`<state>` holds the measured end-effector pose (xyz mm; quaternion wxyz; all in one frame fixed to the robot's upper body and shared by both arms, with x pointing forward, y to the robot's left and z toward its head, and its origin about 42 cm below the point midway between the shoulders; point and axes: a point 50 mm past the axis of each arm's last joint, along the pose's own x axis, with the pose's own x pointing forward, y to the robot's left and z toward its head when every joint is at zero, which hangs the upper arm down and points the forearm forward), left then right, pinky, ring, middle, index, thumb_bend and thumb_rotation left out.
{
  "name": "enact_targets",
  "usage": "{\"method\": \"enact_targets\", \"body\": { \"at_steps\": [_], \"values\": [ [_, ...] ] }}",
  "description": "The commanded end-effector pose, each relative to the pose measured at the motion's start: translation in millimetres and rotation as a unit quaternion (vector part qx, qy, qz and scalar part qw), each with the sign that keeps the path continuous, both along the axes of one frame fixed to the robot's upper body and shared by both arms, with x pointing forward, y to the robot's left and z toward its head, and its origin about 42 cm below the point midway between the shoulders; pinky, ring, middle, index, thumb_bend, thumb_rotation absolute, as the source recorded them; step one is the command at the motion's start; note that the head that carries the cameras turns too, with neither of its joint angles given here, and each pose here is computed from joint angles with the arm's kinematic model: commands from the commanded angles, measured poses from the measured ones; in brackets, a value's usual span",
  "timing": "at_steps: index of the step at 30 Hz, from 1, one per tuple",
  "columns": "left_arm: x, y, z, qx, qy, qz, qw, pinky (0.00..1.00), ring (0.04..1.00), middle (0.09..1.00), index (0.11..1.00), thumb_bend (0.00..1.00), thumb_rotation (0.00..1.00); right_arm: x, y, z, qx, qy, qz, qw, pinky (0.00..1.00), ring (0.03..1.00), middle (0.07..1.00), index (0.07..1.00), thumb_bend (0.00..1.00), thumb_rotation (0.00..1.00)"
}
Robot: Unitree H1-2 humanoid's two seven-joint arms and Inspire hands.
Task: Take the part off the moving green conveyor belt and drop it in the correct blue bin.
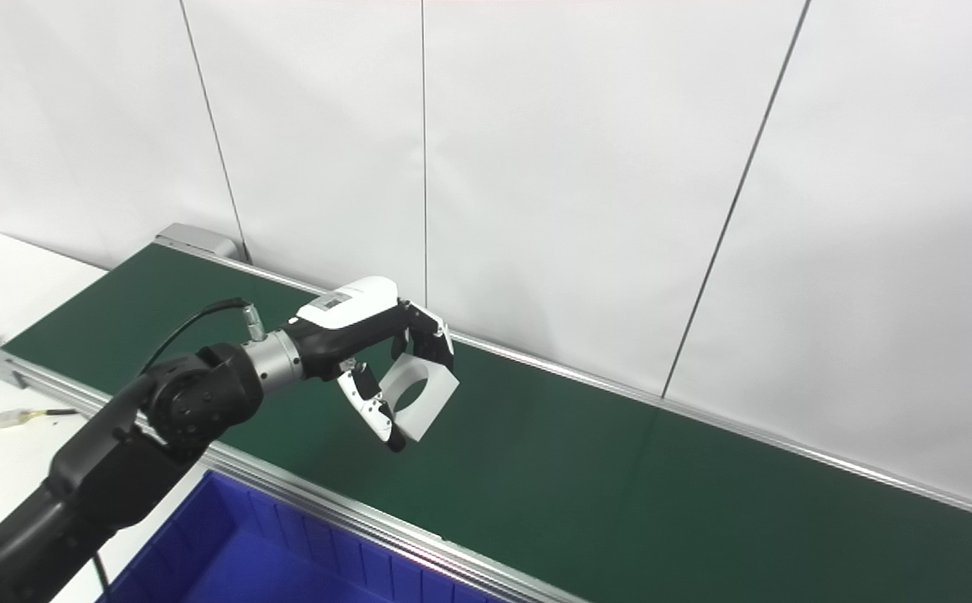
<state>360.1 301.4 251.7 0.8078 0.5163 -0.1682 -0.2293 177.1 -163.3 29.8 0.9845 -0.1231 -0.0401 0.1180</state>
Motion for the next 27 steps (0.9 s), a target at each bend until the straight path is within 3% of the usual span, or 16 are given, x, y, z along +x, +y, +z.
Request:
{"method": "enact_targets", "body": {
  "at_steps": [1,15,27],
  "values": [
    [-4,1,23,-0.006,-0.035,-0.007,0.999,0.42,0.449,0.500,0.505,0.48,0.00,3,1,12,0.018,-0.041,0.005,0.999,0.62,0.734,0.799,0.876,0.54,0.57],
    [-57,-9,41,-0.019,-0.069,-0.055,0.996,0.42,0.442,0.486,0.518,0.48,0.00,2,-1,18,0.016,-0.047,0.001,0.999,0.63,0.729,0.789,0.861,0.52,0.52],
    [-104,-30,28,-0.035,-0.032,-0.066,0.997,0.45,0.432,0.461,0.529,0.48,0.00,-2,-6,24,0.017,-0.049,0.001,0.999,0.64,0.731,0.790,0.859,0.55,0.52]
  ]
}}
